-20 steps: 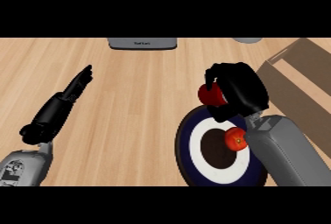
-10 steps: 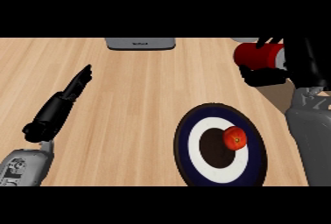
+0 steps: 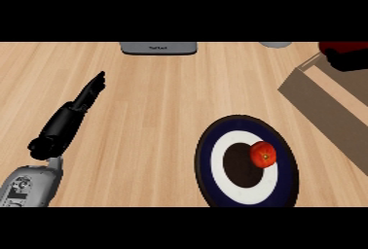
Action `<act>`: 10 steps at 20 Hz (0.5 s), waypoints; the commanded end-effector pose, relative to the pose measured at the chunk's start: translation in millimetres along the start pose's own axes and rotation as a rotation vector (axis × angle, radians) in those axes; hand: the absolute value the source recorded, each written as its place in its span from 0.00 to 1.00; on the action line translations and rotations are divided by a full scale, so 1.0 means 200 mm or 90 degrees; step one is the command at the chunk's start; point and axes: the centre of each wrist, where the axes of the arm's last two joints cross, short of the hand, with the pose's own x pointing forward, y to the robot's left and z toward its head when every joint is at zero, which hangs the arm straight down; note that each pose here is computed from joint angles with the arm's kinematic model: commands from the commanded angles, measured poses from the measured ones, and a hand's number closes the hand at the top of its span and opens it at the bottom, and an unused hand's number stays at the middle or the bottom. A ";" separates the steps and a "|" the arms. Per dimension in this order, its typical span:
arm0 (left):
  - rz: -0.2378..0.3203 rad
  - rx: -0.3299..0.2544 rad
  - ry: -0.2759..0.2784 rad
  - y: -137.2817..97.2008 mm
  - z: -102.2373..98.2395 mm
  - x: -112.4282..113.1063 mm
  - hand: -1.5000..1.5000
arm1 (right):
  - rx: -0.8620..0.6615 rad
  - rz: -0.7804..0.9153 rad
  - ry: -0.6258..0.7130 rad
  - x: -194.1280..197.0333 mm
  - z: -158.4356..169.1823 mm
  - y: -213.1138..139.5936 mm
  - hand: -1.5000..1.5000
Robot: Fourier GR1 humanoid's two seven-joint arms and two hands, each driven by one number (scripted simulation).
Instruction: Pick the can from the plate and place it in the cardboard box
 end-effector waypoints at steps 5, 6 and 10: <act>0.002 -0.009 -0.001 0.07 0.04 -0.01 0.50 | 0.183 0.092 0.095 -0.43 -0.15 -0.04 1.00; 0.002 0.002 -0.010 0.01 0.01 -0.02 0.50 | 0.219 0.098 0.100 -0.40 -0.17 -0.02 1.00; -0.010 -0.002 -0.010 0.01 -0.02 0.02 0.50 | 0.277 0.090 0.102 -0.65 -0.16 0.01 1.00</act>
